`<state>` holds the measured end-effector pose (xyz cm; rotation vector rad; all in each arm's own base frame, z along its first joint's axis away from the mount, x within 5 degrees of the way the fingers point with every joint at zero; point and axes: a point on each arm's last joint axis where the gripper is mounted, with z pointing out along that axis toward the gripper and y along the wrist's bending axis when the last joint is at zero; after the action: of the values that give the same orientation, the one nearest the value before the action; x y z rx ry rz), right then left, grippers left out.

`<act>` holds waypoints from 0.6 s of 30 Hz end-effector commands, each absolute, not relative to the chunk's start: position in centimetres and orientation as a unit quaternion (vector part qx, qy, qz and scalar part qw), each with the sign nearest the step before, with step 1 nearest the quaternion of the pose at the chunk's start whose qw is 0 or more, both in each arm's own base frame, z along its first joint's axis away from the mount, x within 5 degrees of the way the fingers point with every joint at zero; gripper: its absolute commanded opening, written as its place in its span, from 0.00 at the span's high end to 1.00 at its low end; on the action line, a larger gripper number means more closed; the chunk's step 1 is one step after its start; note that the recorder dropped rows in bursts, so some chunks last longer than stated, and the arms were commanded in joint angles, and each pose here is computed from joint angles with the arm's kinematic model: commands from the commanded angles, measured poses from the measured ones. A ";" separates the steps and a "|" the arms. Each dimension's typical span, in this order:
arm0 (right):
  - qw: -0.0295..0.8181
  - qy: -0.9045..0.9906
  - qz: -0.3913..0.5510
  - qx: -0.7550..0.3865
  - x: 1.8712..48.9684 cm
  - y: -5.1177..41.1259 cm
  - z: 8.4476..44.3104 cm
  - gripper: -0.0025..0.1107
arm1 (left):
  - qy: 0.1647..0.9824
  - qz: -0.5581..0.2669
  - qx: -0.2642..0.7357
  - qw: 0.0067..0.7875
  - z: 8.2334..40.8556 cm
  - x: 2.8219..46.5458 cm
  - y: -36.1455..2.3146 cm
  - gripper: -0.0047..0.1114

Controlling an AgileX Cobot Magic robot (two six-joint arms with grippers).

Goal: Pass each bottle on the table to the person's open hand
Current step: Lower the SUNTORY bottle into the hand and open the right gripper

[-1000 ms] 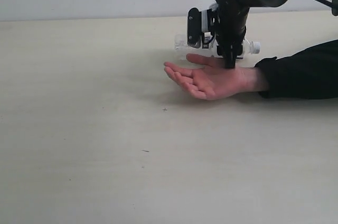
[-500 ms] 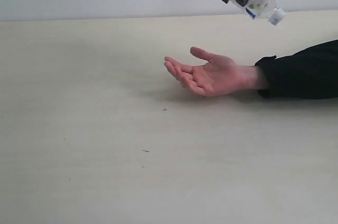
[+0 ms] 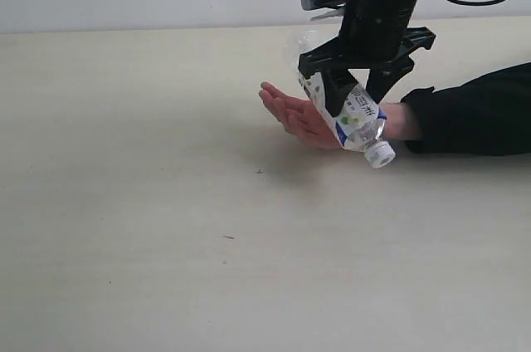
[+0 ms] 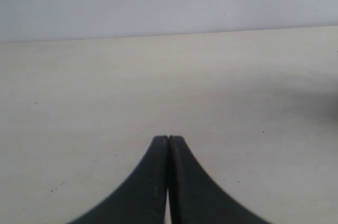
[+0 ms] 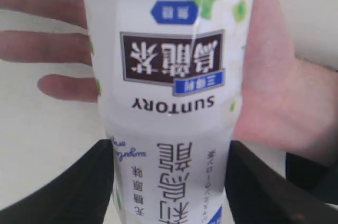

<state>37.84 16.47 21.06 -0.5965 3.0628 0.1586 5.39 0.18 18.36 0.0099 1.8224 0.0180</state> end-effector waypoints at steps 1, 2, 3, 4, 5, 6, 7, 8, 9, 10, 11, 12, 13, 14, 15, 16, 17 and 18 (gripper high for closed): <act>0.024 0.982 0.088 -0.164 37.9 17.1 21.4 0.98 | 0.788 0.009 0.003 0.616 18.3 5.4 0.2 0.94; 0.025 0.982 0.098 -0.160 37.9 17.3 21.4 0.98 | 0.788 0.009 0.003 0.616 18.3 5.4 0.2 0.94; 0.027 0.981 0.108 -0.156 37.9 17.5 21.5 0.98 | 0.788 0.009 0.003 0.616 18.3 5.4 0.2 0.94; 0.030 0.981 0.113 -0.154 38.0 17.6 21.5 0.98 | 0.788 0.009 0.003 0.616 18.3 5.4 0.2 0.94; 0.034 0.982 0.115 -0.149 38.0 17.6 21.5 0.98 | 0.788 0.009 0.003 0.616 18.3 5.4 0.2 0.94; 0.038 0.982 0.115 -0.144 38.1 17.7 21.5 0.98 | 0.788 0.009 0.003 0.616 18.3 5.4 0.2 0.94; 0.042 0.983 0.112 -0.138 38.2 17.6 21.5 0.98 | 0.788 0.009 0.003 0.616 18.3 5.4 0.2 0.94; 0.046 0.984 0.109 -0.133 38.3 17.6 21.5 0.98 | 0.788 0.009 0.003 0.616 18.3 5.4 0.2 0.94; 0.050 0.985 0.102 -0.129 38.4 17.4 21.5 0.98 | 0.788 0.009 0.003 0.616 18.3 5.4 0.2 0.94; 0.053 0.986 0.096 -0.124 38.5 17.3 21.5 0.98 | 0.788 0.009 0.003 0.616 18.3 5.4 0.2 0.94; 0.056 0.986 0.095 -0.122 38.5 17.3 21.5 0.98 | 0.788 0.009 0.003 0.616 18.3 5.4 0.2 0.94; 0.057 0.986 0.095 -0.121 38.5 17.3 21.5 0.98 | 0.788 0.009 0.003 0.616 18.3 5.4 0.2 0.94; 0.058 0.986 0.095 -0.121 38.6 17.3 21.5 0.98 | 0.788 0.009 0.003 0.616 18.3 5.4 0.2 0.94; 0.059 0.986 0.095 -0.121 38.6 17.3 21.5 0.98 | 0.788 0.009 0.003 0.616 18.3 5.4 0.2 0.94; 0.061 0.986 0.096 -0.121 38.6 17.3 21.5 0.98 | 0.788 0.009 0.003 0.616 18.3 5.4 0.2 0.94; 0.061 0.986 0.096 -0.121 38.6 17.3 21.5 0.98 | 0.788 0.009 0.003 0.616 18.3 5.4 0.2 0.94; 0.061 0.986 0.096 -0.121 38.6 17.3 21.5 0.97 | 0.788 0.009 0.003 0.616 18.3 5.4 0.2 0.94; 0.060 0.986 0.098 -0.120 38.6 17.4 21.4 0.94 | 0.788 0.009 0.003 0.616 18.3 5.4 0.2 0.94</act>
<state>38.57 17.41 21.22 -0.3697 3.0011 0.2998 5.39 0.18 18.36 0.0099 1.8224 0.0180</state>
